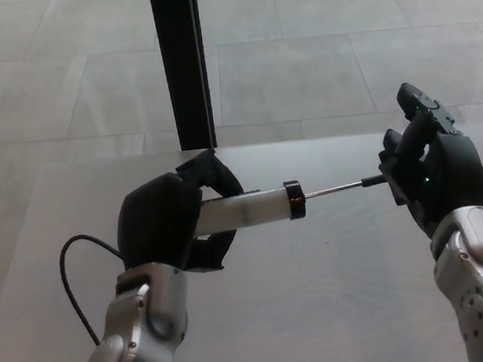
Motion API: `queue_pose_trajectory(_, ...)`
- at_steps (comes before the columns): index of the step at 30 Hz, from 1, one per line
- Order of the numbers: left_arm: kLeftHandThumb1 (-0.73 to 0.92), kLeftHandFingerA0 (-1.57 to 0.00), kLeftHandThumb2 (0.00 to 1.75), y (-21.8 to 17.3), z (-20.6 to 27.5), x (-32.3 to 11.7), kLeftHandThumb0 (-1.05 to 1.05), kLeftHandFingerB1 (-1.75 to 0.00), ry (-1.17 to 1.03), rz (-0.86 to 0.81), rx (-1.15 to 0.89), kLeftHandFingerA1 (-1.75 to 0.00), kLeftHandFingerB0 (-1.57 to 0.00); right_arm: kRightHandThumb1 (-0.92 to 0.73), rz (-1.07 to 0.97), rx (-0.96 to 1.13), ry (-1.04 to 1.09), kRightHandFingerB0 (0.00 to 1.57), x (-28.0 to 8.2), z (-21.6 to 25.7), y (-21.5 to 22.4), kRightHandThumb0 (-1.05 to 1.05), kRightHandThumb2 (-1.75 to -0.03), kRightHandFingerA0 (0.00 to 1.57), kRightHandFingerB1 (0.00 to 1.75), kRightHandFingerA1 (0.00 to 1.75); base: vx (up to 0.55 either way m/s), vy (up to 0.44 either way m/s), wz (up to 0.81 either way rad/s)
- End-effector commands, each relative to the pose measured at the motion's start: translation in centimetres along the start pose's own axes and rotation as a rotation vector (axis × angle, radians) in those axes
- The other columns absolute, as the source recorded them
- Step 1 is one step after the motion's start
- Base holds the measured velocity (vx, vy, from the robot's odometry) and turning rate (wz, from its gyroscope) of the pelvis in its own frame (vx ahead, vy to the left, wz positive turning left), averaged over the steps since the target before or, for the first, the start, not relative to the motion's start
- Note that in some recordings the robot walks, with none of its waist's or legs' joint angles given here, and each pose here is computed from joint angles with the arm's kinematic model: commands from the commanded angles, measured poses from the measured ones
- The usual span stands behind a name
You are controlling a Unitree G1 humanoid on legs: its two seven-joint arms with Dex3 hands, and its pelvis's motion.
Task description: The robot uses its left hand to lift the air pump kept on the middle of the desk and use the right hand to compress the handle
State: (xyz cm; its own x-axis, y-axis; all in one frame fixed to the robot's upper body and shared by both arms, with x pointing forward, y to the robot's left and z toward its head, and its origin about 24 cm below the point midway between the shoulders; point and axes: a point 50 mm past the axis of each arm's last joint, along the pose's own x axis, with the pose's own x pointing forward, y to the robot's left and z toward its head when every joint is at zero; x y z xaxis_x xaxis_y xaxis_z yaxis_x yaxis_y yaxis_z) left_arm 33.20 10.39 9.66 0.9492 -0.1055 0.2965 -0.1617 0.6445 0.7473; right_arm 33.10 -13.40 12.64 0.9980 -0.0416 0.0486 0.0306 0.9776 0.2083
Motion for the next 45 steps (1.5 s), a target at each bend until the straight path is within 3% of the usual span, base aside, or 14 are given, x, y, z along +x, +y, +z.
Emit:
queue_pose_trajectory(1,0.47,-1.18,1.15,-0.5,0.8,0.4,-0.12,-1.21,-0.032,0.011,0.005,-1.36,-1.02,-0.86,0.042,0.054,-0.07,0.05,0.0,1.2,1.7,-0.85,-1.25,0.06,0.23,0.28,0.0,0.0,0.0)
queue_pose_trajectory(2,0.49,-0.84,1.17,-0.5,0.9,0.5,-0.08,-1.4,-0.038,0.009,0.013,-1.68,-0.81,-0.86,0.054,0.039,-0.063,0.05,0.0,1.1,1.9,-0.86,-1.25,0.06,0.24,0.29,0.0,0.0,0.0)
queue_pose_trajectory(8,0.48,-0.9,1.2,-0.1,1.5,1.3,-0.12,-1.35,-0.05,0.021,0.021,-1.64,-0.86,-0.85,0.105,-0.058,0.03,0.07,0.0,-0.2,2.1,-0.89,-1.25,0.06,0.27,0.29,0.0,0.0,0.0)
queue_pose_trajectory(9,0.47,-1.17,1.16,-0.1,1.6,1.4,-0.13,-1.16,-0.054,0.01,0.033,-1.34,-0.97,-0.85,0.112,-0.092,0.044,0.08,0.0,-0.5,2.1,-0.89,-1.26,0.05,0.29,0.29,0.0,0.0,0.0)
queue_pose_trajectory(11,0.44,-0.94,1.22,0.0,1.7,1.6,-0.15,-1.21,-0.076,0.014,0.074,-1.51,-0.92,-0.85,0.116,-0.112,0.063,0.07,-0.1,-0.7,2.1,-0.88,-1.25,0.06,0.3,0.29,0.0,0.0,0.0)
queue_pose_trajectory(29,0.46,-1.01,1.18,-0.5,3.9,2.7,-0.17,-1.0,-0.059,0.027,0.006,-1.29,-0.94,-0.87,0.129,-0.074,0.06,0.01,0.2,-1.1,2.8,-0.92,-1.28,0.0,0.23,0.18,0.0,0.0,0.0)
queue_pose_trajectory(30,0.46,-1.0,1.19,-0.7,4.2,2.7,-0.17,-0.99,-0.057,0.03,-0.007,-1.41,-0.95,-0.92,0.13,-0.049,0.062,0.0,0.2,-1.0,3.0,-0.91,-0.85,0.0,0.28,0.24,0.0,0.0,0.0)
queue_pose_trajectory(32,0.57,-0.97,0.98,-0.9,4.6,2.6,-0.16,-0.82,-0.055,0.032,-0.018,-1.4,-0.9,-0.8,0.132,-0.041,0.06,0.05,0.1,-1.0,3.1,-0.82,-1.25,0.0,0.26,0.23,0.0,0.0,0.0)
queue_pose_trajectory(34,0.61,-0.96,0.78,-1.1,4.9,2.6,-0.15,-0.78,-0.066,0.035,-0.014,-1.35,-0.89,-0.92,0.126,-0.034,0.062,0.01,0.1,-1.0,3.2,-0.95,-0.8,0.0,0.27,0.26,0.0,0.0,0.0)
queue_pose_trajectory(37,0.63,-0.99,0.67,-1.2,5.1,2.4,-0.16,-0.7,-0.071,0.036,-0.029,-1.15,-0.87,-0.92,0.127,-0.043,0.05,0.01,0.2,-0.8,3.3,-0.91,-0.87,0.0,0.27,0.24,0.0,0.0,0.0)
queue_pose_trajectory(38,0.47,-0.99,1.16,-1.2,4.9,2.4,-0.09,-1.11,-0.063,0.039,-0.045,-1.62,-0.96,-0.89,0.116,-0.077,0.021,0.06,0.3,-0.4,2.8,-0.96,-1.28,0.05,0.23,0.17,0.0,0.0,0.0)
queue_pose_trajectory(39,0.43,-0.98,1.25,-1.3,4.6,2.2,-0.05,-1.19,-0.057,0.034,-0.037,-1.56,-0.94,-0.89,0.102,-0.109,0.005,0.07,0.3,-0.1,2.4,-0.94,-1.28,0.07,0.23,0.21,0.0,0.0,0.0)
queue_pose_trajectory(42,0.46,-1.22,1.16,-1.3,4.2,2.0,-0.04,-1.15,-0.052,0.026,-0.028,-1.35,-1.0,-0.89,0.086,-0.132,-0.002,0.07,0.3,0.4,1.5,-0.93,-1.28,0.07,0.23,0.24,0.0,0.0,0.0)
queue_pose_trajectory(45,0.45,-0.94,1.2,-1.6,2.4,1.2,-0.08,-1.55,-0.04,-0.019,0.041,-1.75,-0.87,-0.88,0.01,-0.134,-0.046,0.1,0.3,2.1,-1.8,-0.91,-1.26,0.04,0.2,0.28,0.0,0.0,0.0)
